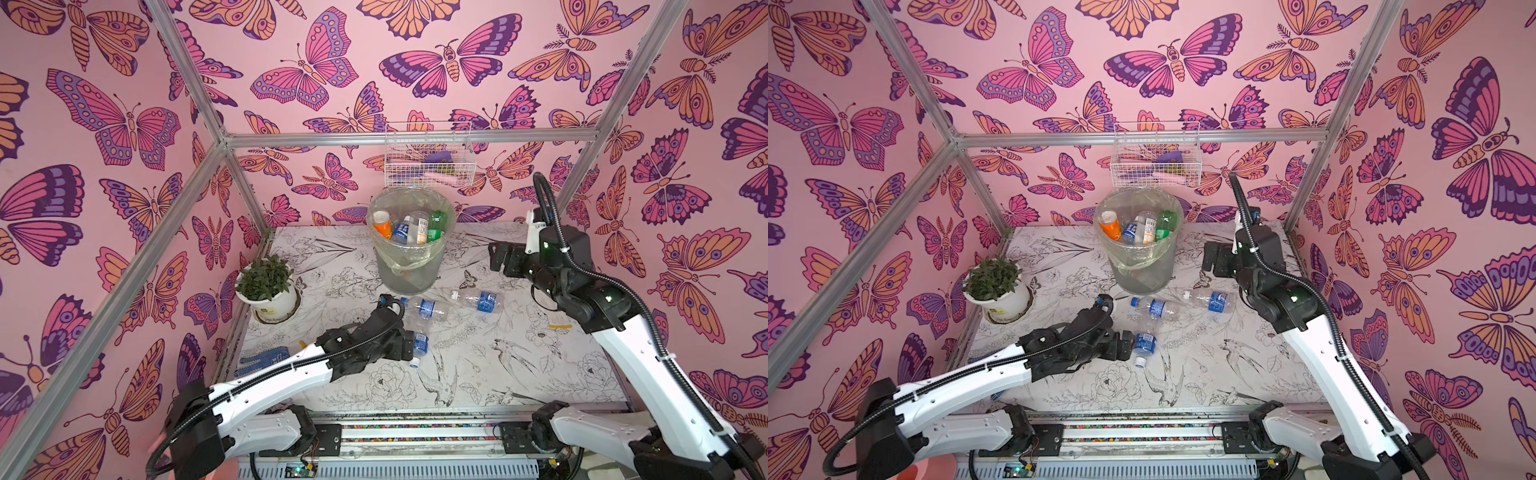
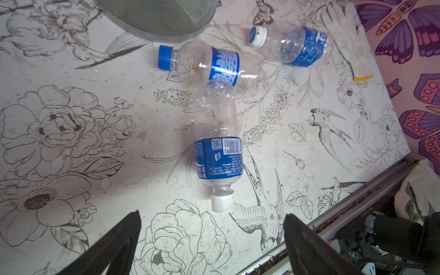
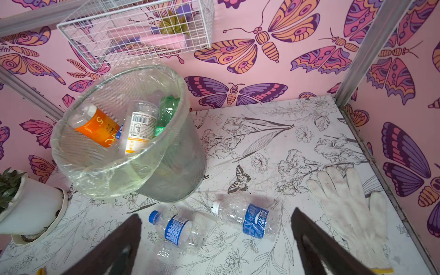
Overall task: Throw the plastic bottles in the bin
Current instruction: Throw the plastic bottle into the trash bin, then pick up the plastic bottle from the center of the table.
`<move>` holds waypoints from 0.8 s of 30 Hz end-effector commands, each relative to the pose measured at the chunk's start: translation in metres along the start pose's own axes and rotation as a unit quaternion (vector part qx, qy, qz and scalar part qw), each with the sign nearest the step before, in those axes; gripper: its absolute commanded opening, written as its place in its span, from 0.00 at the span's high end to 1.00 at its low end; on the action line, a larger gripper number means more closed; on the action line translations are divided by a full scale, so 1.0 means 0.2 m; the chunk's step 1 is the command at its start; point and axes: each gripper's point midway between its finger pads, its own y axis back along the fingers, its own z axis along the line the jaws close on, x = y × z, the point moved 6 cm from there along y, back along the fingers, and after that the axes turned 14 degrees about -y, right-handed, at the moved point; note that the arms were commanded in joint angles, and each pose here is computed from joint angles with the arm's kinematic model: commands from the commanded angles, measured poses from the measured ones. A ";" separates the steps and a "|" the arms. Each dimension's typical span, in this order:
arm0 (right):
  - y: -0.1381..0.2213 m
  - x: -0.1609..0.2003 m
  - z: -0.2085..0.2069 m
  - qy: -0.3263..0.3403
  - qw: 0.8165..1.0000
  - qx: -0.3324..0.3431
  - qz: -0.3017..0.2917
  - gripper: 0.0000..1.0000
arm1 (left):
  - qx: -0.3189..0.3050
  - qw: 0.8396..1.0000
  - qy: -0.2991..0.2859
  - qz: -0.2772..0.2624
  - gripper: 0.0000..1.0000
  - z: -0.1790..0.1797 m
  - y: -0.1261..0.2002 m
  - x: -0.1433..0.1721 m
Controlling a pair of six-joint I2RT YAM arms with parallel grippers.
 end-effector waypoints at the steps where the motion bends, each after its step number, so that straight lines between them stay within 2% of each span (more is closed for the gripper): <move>1: -0.01 0.05 -0.05 -0.019 1.000 0.006 0.007 0.01 | 0.017 1.000 -0.006 0.002 0.07 -0.08 -0.07 -0.05; 12: -0.04 0.34 -0.28 -0.043 0.996 0.051 0.053 0.01 | -0.009 0.998 -0.021 0.053 0.13 -0.15 -0.36 -0.08; 24: -0.07 0.64 -0.44 -0.073 0.988 0.072 0.113 0.01 | -0.056 0.992 -0.029 0.113 0.17 -0.10 -0.59 -0.04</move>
